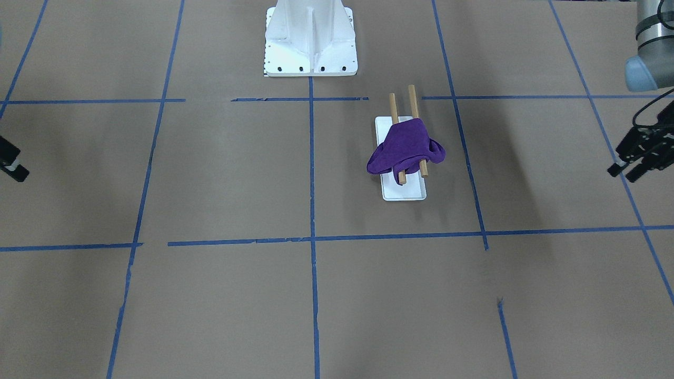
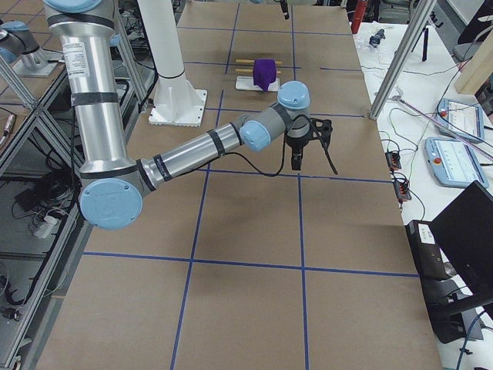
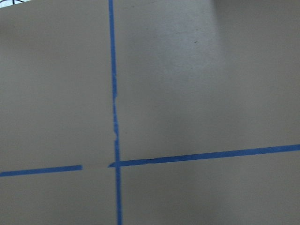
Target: Hang towel on rack
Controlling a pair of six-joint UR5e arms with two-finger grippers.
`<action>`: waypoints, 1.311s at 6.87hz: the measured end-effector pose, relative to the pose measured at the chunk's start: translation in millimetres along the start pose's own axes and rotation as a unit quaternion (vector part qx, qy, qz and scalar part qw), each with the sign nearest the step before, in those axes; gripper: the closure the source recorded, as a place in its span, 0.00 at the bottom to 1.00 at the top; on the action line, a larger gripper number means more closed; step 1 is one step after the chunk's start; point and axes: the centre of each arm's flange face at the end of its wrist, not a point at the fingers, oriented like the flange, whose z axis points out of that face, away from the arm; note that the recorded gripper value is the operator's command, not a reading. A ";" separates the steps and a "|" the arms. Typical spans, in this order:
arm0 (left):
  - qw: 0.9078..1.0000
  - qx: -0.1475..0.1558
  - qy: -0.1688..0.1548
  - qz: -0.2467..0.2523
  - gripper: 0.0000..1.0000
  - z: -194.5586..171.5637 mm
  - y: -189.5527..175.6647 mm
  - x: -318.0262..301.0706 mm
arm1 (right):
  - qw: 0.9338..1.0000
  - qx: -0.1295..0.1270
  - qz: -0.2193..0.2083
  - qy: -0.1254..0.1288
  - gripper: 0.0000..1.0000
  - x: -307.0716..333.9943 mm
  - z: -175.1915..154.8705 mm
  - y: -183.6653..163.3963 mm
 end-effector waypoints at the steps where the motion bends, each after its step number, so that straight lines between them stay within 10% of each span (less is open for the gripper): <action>1: 0.996 0.009 -0.071 0.057 0.41 -12.4 -11.9 -31.5 | 0.998 -0.009 -0.045 0.042 0.00 43.1 0.2 0.1; 4: 0.983 -0.059 -0.147 0.092 0.38 -67.3 -38.8 -51.4 | 0.980 -0.069 -0.144 0.121 0.00 150.6 -21.9 -3.1; 5: 0.978 -0.101 -0.152 0.103 0.07 -88.2 -43.1 -54.6 | 0.981 -0.080 -0.134 0.111 0.00 172.8 -29.7 -1.8; 9: 0.969 -0.220 -0.112 -0.020 0.00 -145.3 -32.6 -60.2 | 0.986 -0.109 -0.102 0.072 0.00 226.9 -23.0 37.0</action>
